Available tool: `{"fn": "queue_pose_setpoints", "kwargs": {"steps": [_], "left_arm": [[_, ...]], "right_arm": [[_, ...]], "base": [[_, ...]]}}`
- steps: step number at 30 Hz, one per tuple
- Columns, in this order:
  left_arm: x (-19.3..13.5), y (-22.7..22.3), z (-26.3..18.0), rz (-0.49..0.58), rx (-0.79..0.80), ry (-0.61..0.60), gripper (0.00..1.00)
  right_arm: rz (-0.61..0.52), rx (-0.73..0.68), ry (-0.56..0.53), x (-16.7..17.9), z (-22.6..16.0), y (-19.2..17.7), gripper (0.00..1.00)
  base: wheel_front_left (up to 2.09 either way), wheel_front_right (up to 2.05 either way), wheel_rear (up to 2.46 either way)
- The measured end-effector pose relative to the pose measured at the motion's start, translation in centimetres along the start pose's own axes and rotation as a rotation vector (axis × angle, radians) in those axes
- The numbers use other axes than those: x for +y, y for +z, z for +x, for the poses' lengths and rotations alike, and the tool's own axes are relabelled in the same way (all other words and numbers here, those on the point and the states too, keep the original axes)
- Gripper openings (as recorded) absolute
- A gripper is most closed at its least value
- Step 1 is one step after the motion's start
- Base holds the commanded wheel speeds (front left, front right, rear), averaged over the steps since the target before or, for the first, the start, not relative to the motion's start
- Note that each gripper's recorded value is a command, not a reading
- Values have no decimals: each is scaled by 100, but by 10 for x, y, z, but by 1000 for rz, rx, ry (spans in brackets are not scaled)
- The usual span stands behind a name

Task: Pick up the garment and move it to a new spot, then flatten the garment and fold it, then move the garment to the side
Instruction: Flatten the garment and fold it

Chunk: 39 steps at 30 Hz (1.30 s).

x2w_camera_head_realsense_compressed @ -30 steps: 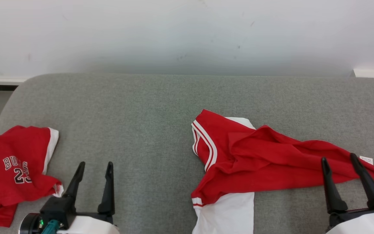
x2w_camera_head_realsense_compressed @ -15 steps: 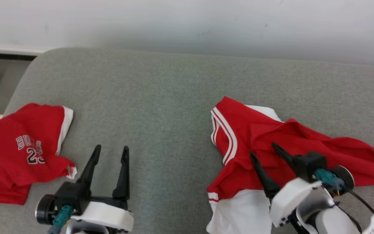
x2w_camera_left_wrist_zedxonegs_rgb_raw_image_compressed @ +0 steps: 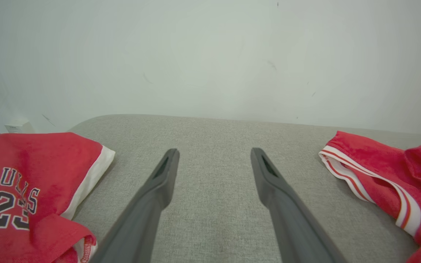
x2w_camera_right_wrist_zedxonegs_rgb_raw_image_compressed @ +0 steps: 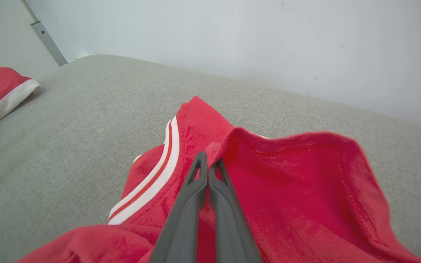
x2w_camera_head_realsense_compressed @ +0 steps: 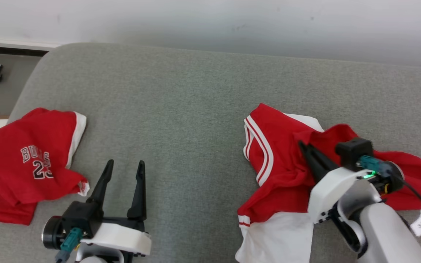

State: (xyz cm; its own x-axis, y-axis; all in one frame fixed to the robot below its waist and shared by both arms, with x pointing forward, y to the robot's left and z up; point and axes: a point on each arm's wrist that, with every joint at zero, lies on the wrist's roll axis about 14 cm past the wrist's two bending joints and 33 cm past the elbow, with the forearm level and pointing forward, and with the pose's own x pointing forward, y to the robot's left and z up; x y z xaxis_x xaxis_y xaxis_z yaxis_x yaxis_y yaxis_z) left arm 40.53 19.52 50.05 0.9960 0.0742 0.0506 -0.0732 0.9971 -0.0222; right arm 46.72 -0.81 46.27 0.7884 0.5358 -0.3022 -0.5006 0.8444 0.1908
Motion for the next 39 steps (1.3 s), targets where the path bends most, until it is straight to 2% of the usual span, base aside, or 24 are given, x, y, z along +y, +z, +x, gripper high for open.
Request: {"fn": "queue_pose_setpoints", "kwargs": {"steps": [3,6,11,14,17,18,19,20,26,30,35,39], "left_arm": [[-3,0,2,-4,-3,-5,100],[-8,1,4,-9,-6,-19,100],[-15,1,7,-11,-10,-41,100],[-17,2,8,-11,-13,-50,100],[-20,2,8,-11,-15,-59,100],[-21,3,8,-11,-16,-62,100],[-21,3,8,-10,-16,-62,100],[-21,3,7,-10,-17,-64,100],[-20,7,1,-5,-22,-67,100],[-15,9,-4,3,-25,-58,100],[-14,11,-10,3,-22,-54,100],[-15,14,-15,3,-24,-59,100]], "right_arm": [[43,-51,-69,-24,-15,8,0],[73,-69,-186,-63,-42,6,0],[143,-44,-385,-120,-94,-16,0],[190,-15,-476,-141,-120,-34,0],[225,-3,-515,-148,-133,-46,1],[238,-1,-517,-147,-134,-49,35],[245,-4,-521,-147,-136,-51,91],[252,-14,-525,-147,-137,-52,100],[218,-94,-584,-153,-162,-49,100],[124,-211,-588,-148,-173,-21,100],[33,-357,-507,-119,-173,26,100],[1,-399,-422,-90,-167,46,100]], "base": [[0,0,0],[0,0,0],[0,0,0],[0,0,0],[0,0,0],[0,0,0],[0,0,0],[0,0,0],[0,0,0],[0,0,0],[0,0,0],[0,0,0]]}}
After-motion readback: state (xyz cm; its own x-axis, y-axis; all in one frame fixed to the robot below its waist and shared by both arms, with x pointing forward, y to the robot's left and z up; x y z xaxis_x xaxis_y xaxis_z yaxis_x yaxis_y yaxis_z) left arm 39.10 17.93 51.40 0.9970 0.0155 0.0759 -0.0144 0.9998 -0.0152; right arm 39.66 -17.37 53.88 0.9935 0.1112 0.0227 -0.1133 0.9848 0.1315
